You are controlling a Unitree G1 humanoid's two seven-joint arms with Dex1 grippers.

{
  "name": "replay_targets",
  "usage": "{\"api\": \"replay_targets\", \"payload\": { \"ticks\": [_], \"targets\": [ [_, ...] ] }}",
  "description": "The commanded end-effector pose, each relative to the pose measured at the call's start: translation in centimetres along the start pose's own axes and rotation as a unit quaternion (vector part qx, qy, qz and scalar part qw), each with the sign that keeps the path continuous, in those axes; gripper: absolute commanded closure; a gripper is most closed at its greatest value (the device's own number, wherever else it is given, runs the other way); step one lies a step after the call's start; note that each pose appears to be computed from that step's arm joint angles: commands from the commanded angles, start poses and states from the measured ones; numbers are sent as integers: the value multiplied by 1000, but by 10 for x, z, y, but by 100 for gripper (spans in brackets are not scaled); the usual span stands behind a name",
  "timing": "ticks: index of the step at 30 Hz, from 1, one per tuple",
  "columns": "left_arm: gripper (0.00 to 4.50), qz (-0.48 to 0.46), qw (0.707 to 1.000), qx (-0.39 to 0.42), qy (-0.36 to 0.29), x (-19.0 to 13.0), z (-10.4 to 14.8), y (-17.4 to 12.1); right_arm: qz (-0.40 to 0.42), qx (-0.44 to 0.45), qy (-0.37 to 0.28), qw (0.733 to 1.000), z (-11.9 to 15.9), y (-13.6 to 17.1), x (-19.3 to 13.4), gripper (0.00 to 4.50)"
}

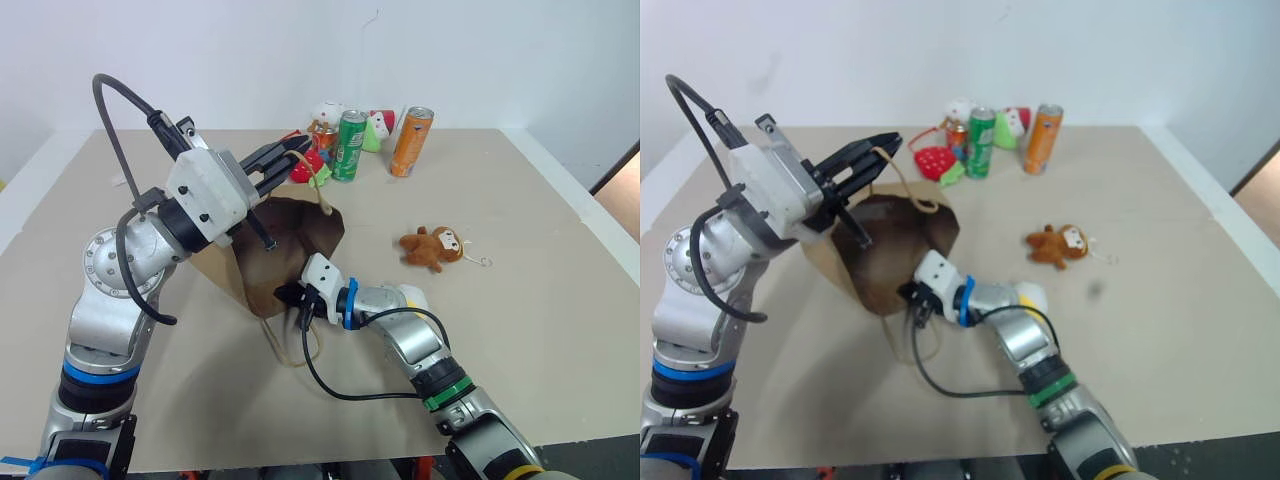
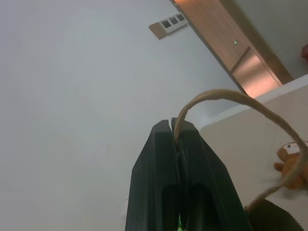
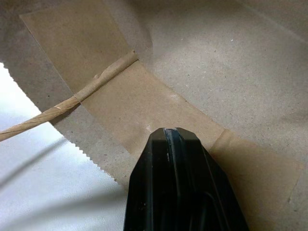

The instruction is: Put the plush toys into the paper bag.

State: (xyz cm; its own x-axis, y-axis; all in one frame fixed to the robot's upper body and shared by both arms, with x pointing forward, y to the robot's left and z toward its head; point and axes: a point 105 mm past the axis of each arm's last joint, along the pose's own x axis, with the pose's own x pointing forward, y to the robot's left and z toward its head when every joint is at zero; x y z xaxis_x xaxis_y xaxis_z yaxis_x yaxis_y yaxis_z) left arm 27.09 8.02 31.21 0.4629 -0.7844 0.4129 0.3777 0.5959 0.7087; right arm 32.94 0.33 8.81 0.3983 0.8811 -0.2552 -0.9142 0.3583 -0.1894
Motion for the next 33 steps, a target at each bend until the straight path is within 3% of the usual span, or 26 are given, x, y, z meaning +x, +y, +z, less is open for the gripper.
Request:
{"api": "replay_targets", "payload": {
  "ticks": [1, 5, 10, 20, 25, 28, 29, 33],
  "targets": [
    [450, 68, 996, -35, 34, -9, -16, 16, -13, 9, 23, 1000, -14, -6, -6, 446],
    [450, 64, 987, -104, 103, -23, -51, -3, -12, 8, 22, 1000, -13, -6, -7, 446],
    [450, 58, 980, -133, 136, -29, -63, -16, -14, 2, 21, 1000, -11, -8, -9, 446],
    [450, 88, 983, -117, 108, -28, -51, -7, -20, -30, -2, 999, 13, -11, -36, 446],
    [450, 84, 983, -117, 118, -31, -57, -10, -34, -36, -37, 998, 42, -15, -72, 446],
    [450, 81, 983, -118, 119, -31, -59, -12, -38, -30, -62, 997, 62, -19, -87, 373],
    [450, 78, 983, -118, 119, -30, -59, -13, -41, -28, -70, 996, 69, -20, -92, 316],
    [450, 69, 984, -119, 116, -27, -61, -18, -59, -36, -87, 994, 92, -31, -115, 173]
  ]
}}
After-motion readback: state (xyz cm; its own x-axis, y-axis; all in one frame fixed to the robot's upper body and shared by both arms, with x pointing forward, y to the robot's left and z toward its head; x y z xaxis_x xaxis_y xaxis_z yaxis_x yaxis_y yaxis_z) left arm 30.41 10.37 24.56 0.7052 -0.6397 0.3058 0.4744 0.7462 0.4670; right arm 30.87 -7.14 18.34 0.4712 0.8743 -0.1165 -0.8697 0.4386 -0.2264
